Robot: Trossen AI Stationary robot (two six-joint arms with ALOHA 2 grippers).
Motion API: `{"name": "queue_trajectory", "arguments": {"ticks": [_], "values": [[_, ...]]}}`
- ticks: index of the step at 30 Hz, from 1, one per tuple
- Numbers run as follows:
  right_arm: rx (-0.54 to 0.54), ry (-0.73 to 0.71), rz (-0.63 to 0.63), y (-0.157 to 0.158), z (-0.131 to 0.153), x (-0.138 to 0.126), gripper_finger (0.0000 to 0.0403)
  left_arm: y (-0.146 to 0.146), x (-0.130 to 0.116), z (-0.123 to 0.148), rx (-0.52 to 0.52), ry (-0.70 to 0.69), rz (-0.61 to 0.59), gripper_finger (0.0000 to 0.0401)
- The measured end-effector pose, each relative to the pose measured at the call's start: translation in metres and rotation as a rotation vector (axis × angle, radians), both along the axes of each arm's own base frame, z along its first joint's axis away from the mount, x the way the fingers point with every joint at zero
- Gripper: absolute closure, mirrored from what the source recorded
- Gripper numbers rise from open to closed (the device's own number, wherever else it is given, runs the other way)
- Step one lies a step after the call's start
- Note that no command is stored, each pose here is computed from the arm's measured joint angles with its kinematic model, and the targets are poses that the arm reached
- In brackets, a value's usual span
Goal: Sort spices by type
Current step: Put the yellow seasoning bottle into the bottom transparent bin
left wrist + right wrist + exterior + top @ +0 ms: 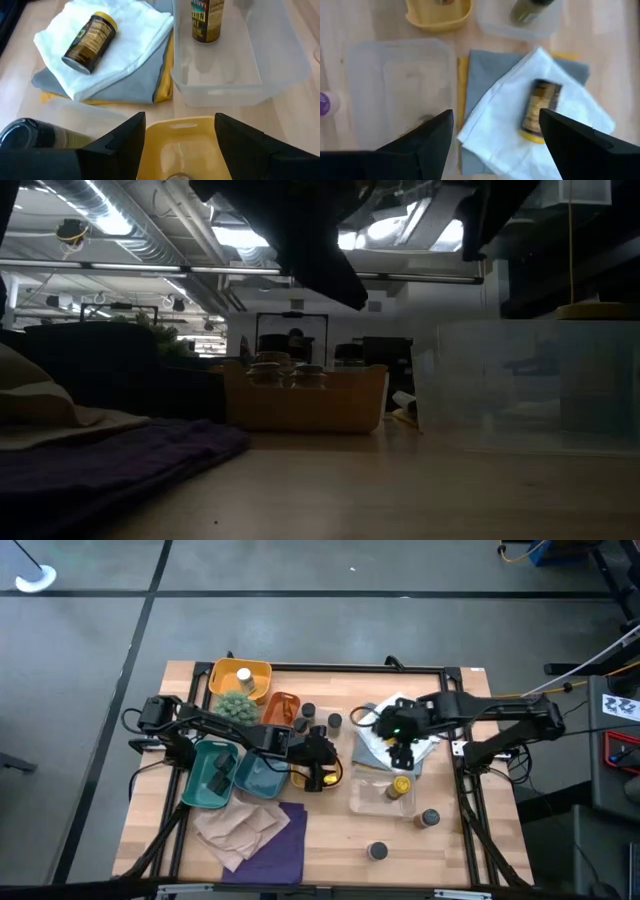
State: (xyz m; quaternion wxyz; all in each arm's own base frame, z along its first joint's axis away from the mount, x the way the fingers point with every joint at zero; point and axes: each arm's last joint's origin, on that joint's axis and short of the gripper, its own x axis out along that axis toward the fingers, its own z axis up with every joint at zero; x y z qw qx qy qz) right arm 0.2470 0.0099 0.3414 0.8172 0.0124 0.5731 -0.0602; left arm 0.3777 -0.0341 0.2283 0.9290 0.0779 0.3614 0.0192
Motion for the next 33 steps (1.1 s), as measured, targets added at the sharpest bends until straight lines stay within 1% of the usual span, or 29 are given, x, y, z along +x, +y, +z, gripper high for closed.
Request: {"name": "queue_trajectory", "arguments": {"ticks": [3, 7, 13, 17, 19, 24, 29, 33], "values": [[-0.033, -0.071, 0.0, -0.002, 0.002, -0.014, 0.0111, 0.0, 0.0, 0.0, 0.001, 0.005, -0.001, 0.018], [-0.076, -0.104, -0.032, -0.004, -0.012, -0.033, 0.0111, 0.0, -0.001, -0.001, 0.0, 0.005, 0.001, 0.018], [-0.177, -0.097, -0.178, -0.01, -0.045, -0.057, 0.0111, 0.0, -0.001, -0.002, -0.001, 0.007, 0.001, 0.018], [-0.212, -0.084, -0.28, -0.012, -0.068, -0.071, 0.0111, 0.0, -0.001, -0.002, -0.002, 0.006, 0.003, 0.018], [-0.21, -0.103, -0.305, -0.013, -0.078, -0.077, 0.0111, 0.0, -0.001, -0.002, -0.002, 0.007, 0.003, 0.018], [-0.195, -0.177, -0.321, -0.018, -0.095, -0.096, 0.0111, 0.0, -0.001, -0.002, -0.001, 0.006, 0.002, 0.018], [-0.104, -0.294, -0.449, -0.03, -0.107, -0.117, 0.0111, 0.0, -0.001, -0.002, -0.001, 0.005, 0.002, 0.018], [-0.06, -0.426, -0.522, -0.037, -0.118, -0.122, 0.0111, 0.0, 0.0, -0.001, -0.002, -0.004, 0.002, 0.018]]}}
